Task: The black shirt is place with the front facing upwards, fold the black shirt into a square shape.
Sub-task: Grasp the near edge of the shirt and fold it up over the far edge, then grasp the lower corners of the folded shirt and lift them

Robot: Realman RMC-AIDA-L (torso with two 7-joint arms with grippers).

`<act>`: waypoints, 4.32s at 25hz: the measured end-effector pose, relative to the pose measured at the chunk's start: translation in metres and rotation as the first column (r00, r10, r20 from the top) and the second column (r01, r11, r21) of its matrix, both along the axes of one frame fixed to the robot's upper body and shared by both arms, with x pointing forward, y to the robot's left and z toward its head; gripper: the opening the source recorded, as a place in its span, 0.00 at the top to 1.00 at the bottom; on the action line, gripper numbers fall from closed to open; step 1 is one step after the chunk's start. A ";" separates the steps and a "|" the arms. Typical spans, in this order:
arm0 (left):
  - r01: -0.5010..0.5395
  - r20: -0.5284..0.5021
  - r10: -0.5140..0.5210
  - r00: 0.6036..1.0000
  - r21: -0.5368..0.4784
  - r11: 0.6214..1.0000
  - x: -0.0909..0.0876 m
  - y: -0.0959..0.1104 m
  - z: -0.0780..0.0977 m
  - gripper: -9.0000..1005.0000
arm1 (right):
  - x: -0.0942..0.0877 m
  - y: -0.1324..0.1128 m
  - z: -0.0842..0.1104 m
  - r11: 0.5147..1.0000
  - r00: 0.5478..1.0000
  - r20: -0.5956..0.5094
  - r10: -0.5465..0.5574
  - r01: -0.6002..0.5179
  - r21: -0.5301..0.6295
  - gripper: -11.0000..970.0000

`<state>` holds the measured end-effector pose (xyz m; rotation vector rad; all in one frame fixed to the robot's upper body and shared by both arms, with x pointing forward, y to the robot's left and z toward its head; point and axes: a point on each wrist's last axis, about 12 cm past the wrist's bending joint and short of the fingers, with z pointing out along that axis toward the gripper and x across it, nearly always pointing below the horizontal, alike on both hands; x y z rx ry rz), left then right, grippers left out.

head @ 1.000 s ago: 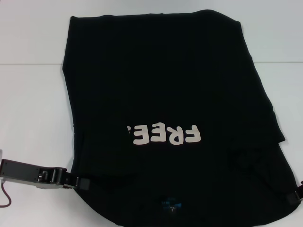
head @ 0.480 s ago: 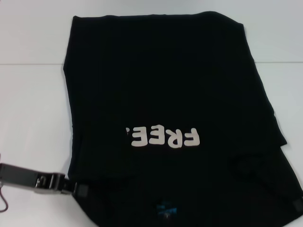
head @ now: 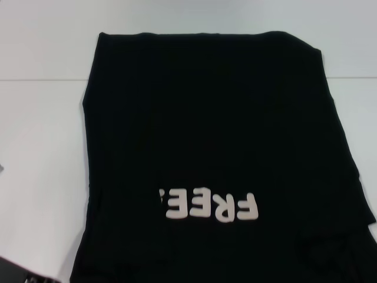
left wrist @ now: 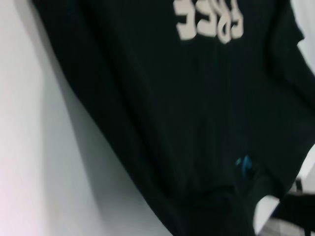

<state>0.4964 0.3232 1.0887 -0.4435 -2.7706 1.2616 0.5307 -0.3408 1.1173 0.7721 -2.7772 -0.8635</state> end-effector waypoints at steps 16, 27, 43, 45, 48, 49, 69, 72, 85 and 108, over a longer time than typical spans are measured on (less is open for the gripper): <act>-0.231 0.208 0.289 0.935 -0.261 0.937 0.036 0.001 0.021 0.94 | -0.008 -0.012 0.001 0.860 0.937 0.114 -0.330 0.248 0.446 0.93; -0.447 0.355 0.625 0.695 -0.468 0.763 0.074 0.001 0.018 0.94 | -0.008 -0.023 -0.022 0.555 0.640 0.241 -0.729 0.346 0.757 0.93; -0.576 0.510 0.746 0.429 -0.482 0.661 0.116 -0.031 0.000 0.94 | 0.033 0.017 -0.060 0.521 0.258 0.453 -0.853 0.406 0.751 0.92; -0.586 0.539 0.738 0.406 -0.467 0.663 0.123 -0.035 0.000 0.94 | 0.039 0.020 -0.057 0.533 0.238 0.477 -0.846 0.389 0.751 0.92; -0.595 0.574 0.721 0.387 -0.442 0.671 0.128 -0.042 -0.001 0.94 | 0.049 0.023 -0.053 0.553 0.214 0.511 -0.832 0.382 0.741 0.92; -0.601 0.583 0.717 0.381 -0.433 0.672 0.129 -0.043 -0.003 0.94 | 0.052 0.025 -0.053 0.564 0.209 0.526 -0.824 0.383 0.732 0.91; -0.627 0.760 0.604 0.241 -0.353 0.694 0.133 -0.077 -0.028 0.93 | 0.079 0.053 -0.069 0.696 0.110 0.734 -0.670 0.437 0.570 0.90; -0.618 0.776 0.593 0.214 -0.363 0.697 0.131 -0.081 -0.029 0.93 | 0.079 0.053 -0.070 0.699 0.113 0.736 -0.667 0.437 0.566 0.90; -0.667 0.779 0.579 0.242 -0.300 0.682 0.125 -0.076 -0.044 0.61 | 0.059 0.048 -0.080 0.672 0.125 0.696 -0.707 0.425 0.607 0.55; -0.598 0.391 0.648 0.654 -0.258 0.759 0.048 0.029 -0.014 0.06 | -0.032 0.057 -0.093 0.816 0.526 0.711 -0.467 -0.054 0.576 0.23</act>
